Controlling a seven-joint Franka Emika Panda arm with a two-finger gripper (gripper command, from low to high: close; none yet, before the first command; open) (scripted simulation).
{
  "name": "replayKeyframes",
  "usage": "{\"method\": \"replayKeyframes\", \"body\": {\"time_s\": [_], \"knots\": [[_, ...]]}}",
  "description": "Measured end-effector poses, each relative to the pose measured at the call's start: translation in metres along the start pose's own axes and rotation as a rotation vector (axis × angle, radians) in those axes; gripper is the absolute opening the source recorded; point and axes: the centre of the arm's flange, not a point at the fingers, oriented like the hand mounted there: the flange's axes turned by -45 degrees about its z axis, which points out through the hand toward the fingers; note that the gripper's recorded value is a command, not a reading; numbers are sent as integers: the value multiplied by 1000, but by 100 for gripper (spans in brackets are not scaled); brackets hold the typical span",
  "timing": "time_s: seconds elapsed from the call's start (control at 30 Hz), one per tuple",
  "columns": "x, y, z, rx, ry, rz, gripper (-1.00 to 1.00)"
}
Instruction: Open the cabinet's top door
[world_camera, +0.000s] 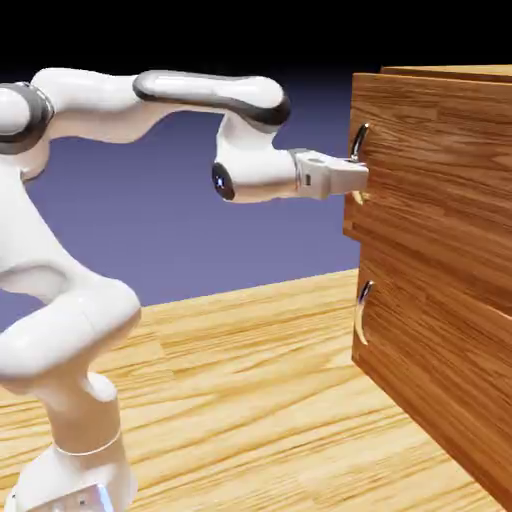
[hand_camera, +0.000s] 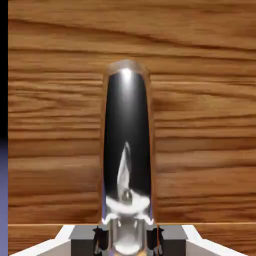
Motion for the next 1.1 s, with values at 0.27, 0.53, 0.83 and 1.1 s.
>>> {"method": "replayKeyframes", "body": {"time_s": [0.27,0.53,0.83,1.1], "knots": [[0,8,-23,49,0,-1,-100],[0,19,-51,107,0,0,-100],[0,52,-116,254,0,0,-100],[0,82,-160,360,0,0,-100]]}}
